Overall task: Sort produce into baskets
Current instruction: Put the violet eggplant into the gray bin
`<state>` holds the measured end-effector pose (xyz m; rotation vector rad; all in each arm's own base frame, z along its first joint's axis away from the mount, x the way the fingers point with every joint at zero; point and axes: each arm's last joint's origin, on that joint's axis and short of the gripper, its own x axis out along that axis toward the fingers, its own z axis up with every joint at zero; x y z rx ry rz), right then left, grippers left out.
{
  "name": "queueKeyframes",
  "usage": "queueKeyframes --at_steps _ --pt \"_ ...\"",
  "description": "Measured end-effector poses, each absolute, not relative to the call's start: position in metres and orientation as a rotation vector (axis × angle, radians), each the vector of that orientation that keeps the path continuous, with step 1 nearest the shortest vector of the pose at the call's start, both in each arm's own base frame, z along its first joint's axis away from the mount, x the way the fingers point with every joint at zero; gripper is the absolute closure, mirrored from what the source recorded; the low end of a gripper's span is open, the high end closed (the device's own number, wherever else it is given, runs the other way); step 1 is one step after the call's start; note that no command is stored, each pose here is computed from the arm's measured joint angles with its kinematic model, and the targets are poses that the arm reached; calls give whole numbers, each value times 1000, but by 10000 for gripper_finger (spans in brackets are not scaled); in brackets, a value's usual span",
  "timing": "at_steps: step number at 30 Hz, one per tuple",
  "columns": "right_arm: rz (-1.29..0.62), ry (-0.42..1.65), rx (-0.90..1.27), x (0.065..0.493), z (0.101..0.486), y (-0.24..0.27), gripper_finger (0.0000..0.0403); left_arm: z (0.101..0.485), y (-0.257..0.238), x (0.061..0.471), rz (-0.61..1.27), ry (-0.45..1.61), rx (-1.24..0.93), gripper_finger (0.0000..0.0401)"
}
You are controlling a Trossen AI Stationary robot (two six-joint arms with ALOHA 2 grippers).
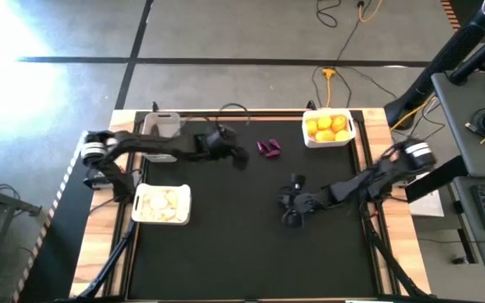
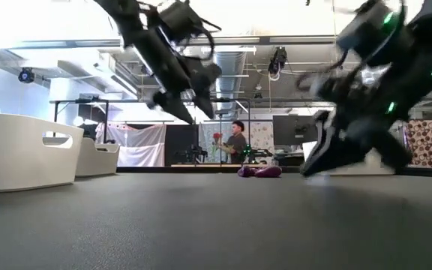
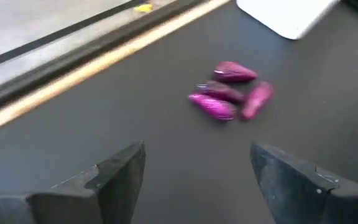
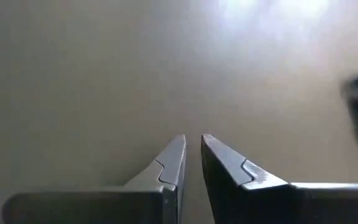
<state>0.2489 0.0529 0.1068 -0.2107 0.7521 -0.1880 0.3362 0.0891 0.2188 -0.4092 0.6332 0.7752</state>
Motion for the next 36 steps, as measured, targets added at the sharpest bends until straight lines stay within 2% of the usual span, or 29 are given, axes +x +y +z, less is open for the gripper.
queueKeyframes --at_steps 3,9,14,21,27,32,36 --pt "-159 631 -180 234 131 53 360 194 91 357 691 601 -386 133" --pt "-276 448 -103 202 157 41 360 153 102 391 567 537 -399 136" --pt "-311 424 -42 174 147 33 360 130 115 414 667 532 -384 136" --pt "-332 392 2 159 140 28 360 116 125 445 796 560 -399 136" --pt "-342 388 -2 159 139 27 360 111 124 449 967 699 -383 136" --pt "-341 380 -4 160 140 28 360 107 124 450 985 700 -415 142" --pt "-341 379 -5 163 142 28 360 106 123 449 986 703 -415 170"
